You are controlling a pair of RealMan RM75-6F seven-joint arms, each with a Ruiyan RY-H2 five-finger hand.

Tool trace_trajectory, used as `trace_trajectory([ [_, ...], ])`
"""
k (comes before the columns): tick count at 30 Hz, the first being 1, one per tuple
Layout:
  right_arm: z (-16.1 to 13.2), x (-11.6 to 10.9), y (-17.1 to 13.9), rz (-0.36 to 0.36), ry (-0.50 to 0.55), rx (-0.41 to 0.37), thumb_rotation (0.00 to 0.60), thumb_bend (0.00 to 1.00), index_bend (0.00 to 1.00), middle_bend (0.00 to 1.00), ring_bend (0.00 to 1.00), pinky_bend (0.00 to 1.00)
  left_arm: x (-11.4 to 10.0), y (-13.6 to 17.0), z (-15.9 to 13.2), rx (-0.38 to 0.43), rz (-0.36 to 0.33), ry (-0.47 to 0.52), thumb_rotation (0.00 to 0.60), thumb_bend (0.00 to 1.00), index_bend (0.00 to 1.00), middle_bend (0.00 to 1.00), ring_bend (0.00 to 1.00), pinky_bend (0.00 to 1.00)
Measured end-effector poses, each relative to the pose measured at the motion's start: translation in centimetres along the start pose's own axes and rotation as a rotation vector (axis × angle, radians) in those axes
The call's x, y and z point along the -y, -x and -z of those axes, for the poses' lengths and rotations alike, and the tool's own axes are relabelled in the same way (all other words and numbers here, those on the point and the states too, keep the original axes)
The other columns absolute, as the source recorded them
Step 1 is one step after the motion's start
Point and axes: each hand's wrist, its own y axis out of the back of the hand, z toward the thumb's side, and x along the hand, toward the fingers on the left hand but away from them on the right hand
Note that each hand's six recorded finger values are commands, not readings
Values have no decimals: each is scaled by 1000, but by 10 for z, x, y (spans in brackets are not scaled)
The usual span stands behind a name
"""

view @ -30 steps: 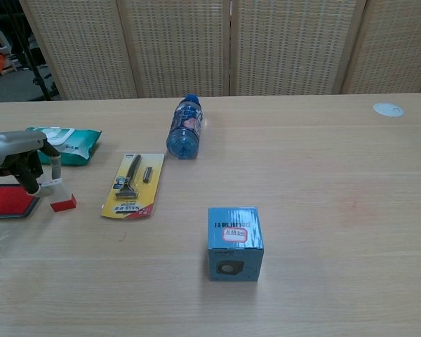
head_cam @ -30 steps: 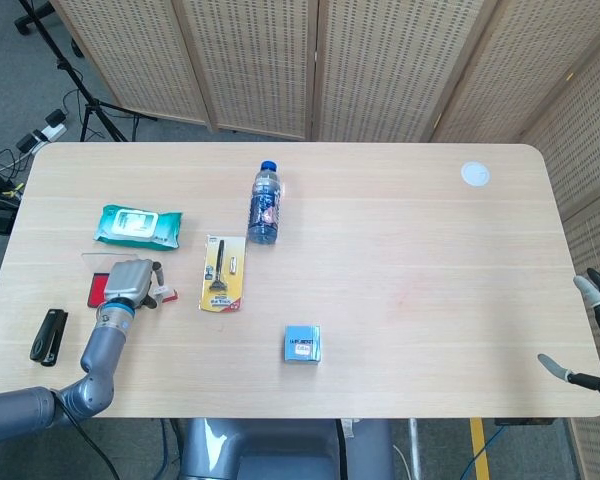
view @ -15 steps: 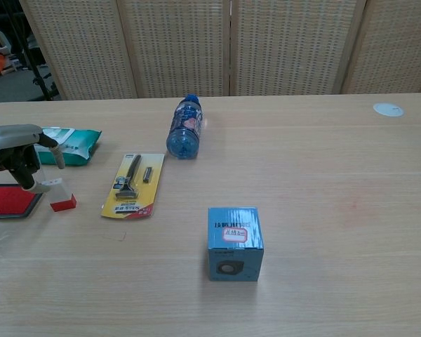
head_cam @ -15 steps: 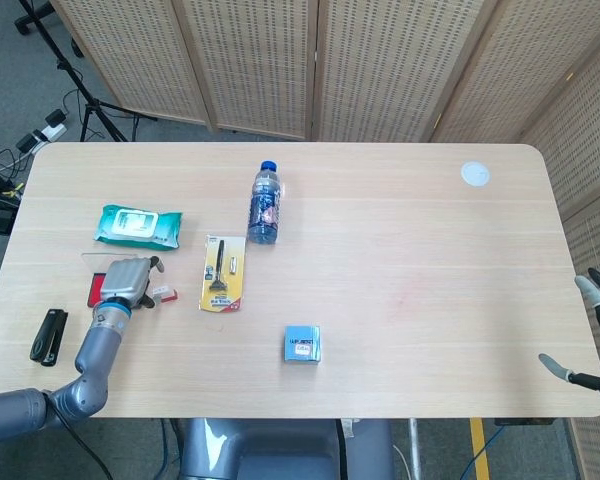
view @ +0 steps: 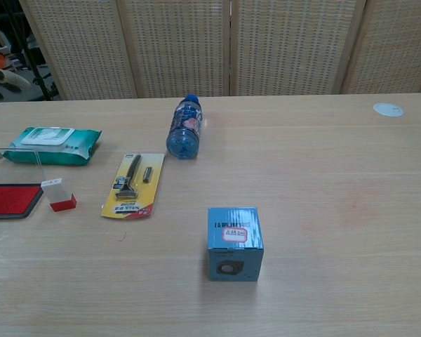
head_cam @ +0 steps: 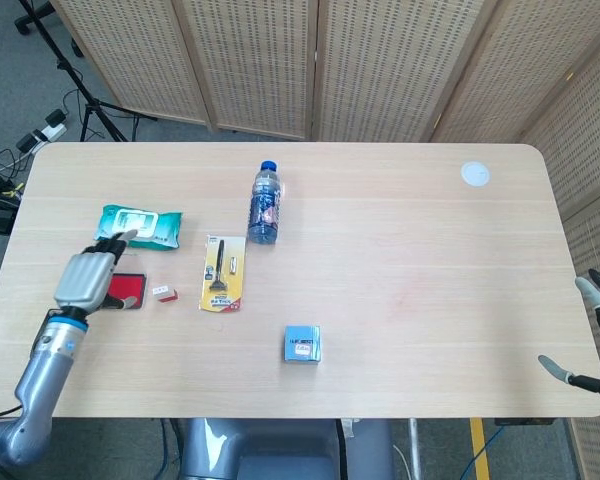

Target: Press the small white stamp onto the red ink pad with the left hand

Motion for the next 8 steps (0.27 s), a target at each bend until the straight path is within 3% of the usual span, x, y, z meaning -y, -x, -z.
trace_trajectory([
  [4, 1, 0, 0, 4, -2, 6, 600, 0, 0, 0, 0, 0, -10, 35, 39, -50, -104, 89, 600, 42, 0, 0, 0, 0],
  [8, 2, 0, 1, 9, -3, 9, 600, 0, 0, 0, 0, 0, -7, 63, 77, -133, -140, 124, 600, 44, 0, 0, 0, 0],
])
